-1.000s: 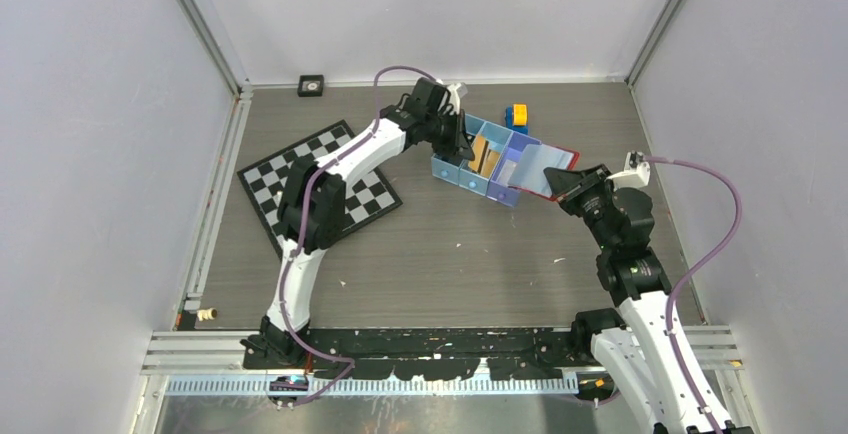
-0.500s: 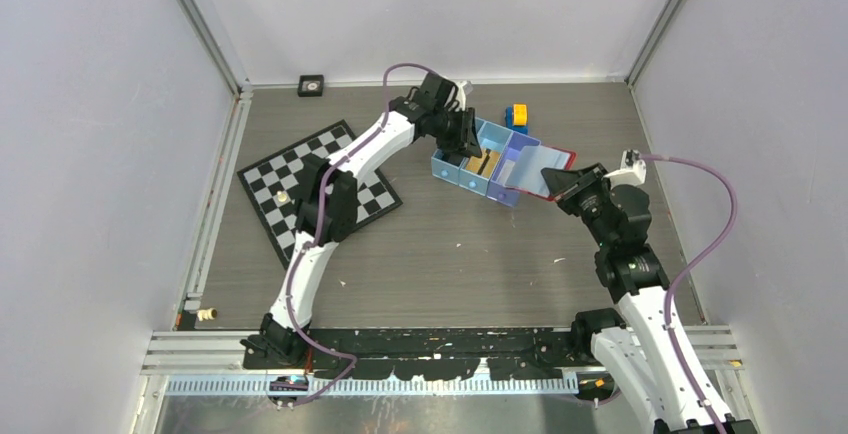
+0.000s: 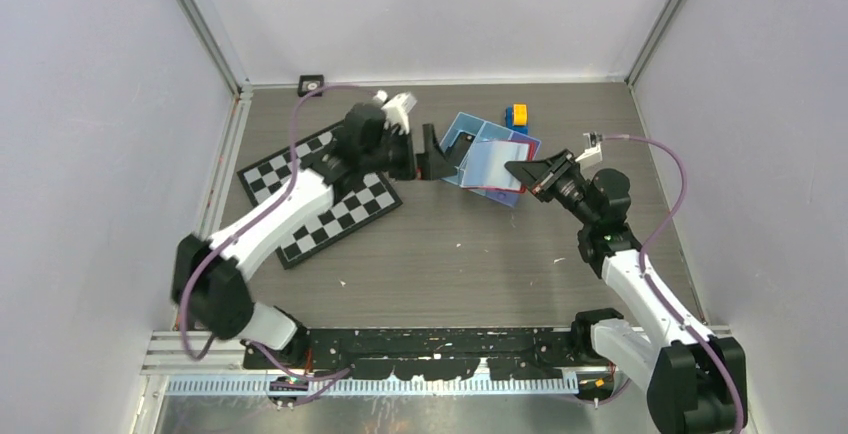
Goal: Take the credit cards out of the card holder
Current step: Place the credit card in the storage box, then remove the credit card from the card holder.
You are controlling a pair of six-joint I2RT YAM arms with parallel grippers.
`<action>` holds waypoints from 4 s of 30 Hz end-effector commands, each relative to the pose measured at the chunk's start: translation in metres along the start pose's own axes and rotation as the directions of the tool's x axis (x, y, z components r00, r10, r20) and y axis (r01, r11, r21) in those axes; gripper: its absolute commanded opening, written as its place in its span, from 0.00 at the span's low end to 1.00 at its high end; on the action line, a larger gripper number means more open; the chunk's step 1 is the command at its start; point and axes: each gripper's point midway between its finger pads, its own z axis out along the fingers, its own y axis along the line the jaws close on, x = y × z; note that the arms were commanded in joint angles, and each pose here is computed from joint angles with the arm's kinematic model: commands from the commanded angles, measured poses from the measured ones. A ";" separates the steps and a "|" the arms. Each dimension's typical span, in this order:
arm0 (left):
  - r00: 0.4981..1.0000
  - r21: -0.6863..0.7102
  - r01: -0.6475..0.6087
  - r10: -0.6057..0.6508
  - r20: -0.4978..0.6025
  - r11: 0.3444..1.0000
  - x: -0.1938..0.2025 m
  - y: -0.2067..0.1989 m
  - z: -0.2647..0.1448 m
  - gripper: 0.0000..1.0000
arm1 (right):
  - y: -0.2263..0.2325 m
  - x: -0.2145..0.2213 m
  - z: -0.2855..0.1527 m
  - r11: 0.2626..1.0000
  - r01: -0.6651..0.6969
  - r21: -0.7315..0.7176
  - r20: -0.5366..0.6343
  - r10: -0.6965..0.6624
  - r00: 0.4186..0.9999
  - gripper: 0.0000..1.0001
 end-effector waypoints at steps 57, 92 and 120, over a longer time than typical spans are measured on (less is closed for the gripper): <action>0.926 0.501 0.056 -0.232 0.297 0.864 -0.001 -0.003 -0.046 0.00 | 0.054 0.068 0.038 0.968 -0.034 -0.249 -0.300 -0.044 0.953 0.03; 0.941 0.453 0.098 -0.231 0.249 0.886 0.004 0.003 -0.035 0.00 | 0.043 0.118 0.063 0.986 -0.049 -0.160 -0.455 -0.030 0.890 0.17; 0.933 0.431 0.194 -0.302 0.196 0.881 0.010 0.020 -0.021 0.00 | 0.047 0.105 0.055 0.985 -0.019 -0.173 -0.381 -0.049 0.923 0.46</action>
